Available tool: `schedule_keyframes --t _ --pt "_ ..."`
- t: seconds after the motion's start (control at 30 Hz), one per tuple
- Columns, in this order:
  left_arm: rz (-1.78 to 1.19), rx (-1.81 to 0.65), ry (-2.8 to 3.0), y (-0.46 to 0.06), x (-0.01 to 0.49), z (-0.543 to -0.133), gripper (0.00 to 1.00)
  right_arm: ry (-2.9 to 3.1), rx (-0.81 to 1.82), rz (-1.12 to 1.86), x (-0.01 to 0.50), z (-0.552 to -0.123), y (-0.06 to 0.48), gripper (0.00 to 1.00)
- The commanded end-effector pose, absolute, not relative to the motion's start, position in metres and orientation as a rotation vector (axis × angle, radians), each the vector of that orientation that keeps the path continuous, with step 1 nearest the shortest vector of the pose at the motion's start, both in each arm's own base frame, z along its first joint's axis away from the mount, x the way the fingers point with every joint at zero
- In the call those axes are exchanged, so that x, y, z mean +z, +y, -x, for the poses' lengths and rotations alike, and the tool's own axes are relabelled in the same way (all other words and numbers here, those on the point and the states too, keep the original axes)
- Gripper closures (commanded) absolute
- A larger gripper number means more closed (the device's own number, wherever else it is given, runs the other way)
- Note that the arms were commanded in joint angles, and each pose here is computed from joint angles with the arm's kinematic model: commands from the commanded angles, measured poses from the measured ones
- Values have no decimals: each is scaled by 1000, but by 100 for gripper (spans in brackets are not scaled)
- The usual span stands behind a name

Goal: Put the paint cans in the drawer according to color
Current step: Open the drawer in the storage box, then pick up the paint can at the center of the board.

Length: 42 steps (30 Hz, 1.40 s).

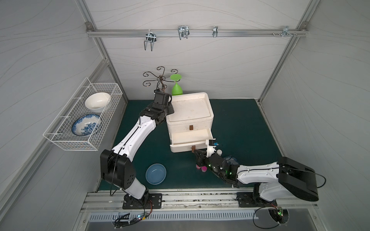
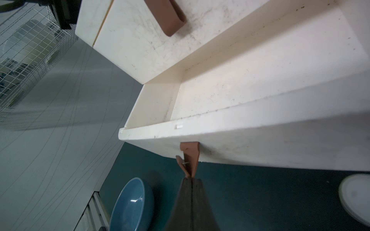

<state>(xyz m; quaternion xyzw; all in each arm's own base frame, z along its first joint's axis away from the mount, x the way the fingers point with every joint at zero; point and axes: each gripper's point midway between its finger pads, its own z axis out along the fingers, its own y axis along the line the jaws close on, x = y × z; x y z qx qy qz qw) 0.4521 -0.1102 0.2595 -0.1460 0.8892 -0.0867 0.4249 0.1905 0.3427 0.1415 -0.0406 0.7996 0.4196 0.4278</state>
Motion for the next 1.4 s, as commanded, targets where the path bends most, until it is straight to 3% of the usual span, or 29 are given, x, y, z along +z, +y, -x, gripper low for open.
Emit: schedule_keyframes --t 0.0,0.33,0.37,0.4,0.47,0.87,0.97,1.1,1.3,1.37 --pt "537 -334 2200 -121 248 -476 99 2045 1040 210 137 -177 343 100" --pt "551 -310 2222 -123 235 -488 98 2108 1007 212 126 -184 334 100" --pt "551 -309 2227 -123 233 -488 96 2147 985 210 120 -188 333 84" --pt "548 -308 2232 -124 231 -488 94 2175 974 211 116 -191 332 77" --pt "537 -310 2240 -125 230 -487 91 2200 953 228 110 -193 329 76" --pt "442 -343 2226 -121 255 -478 59 2226 650 613 160 -166 270 42" --pt "423 -365 2214 -116 268 -471 55 2237 554 746 166 -159 256 41" --pt "312 -389 2194 -115 296 -449 42 2294 513 902 151 -146 256 40" --pt "79 -560 2145 -130 335 -390 34 2369 473 1029 112 -133 262 36" --pt "38 -594 2089 -130 340 -373 24 2396 449 1056 100 -130 263 35"
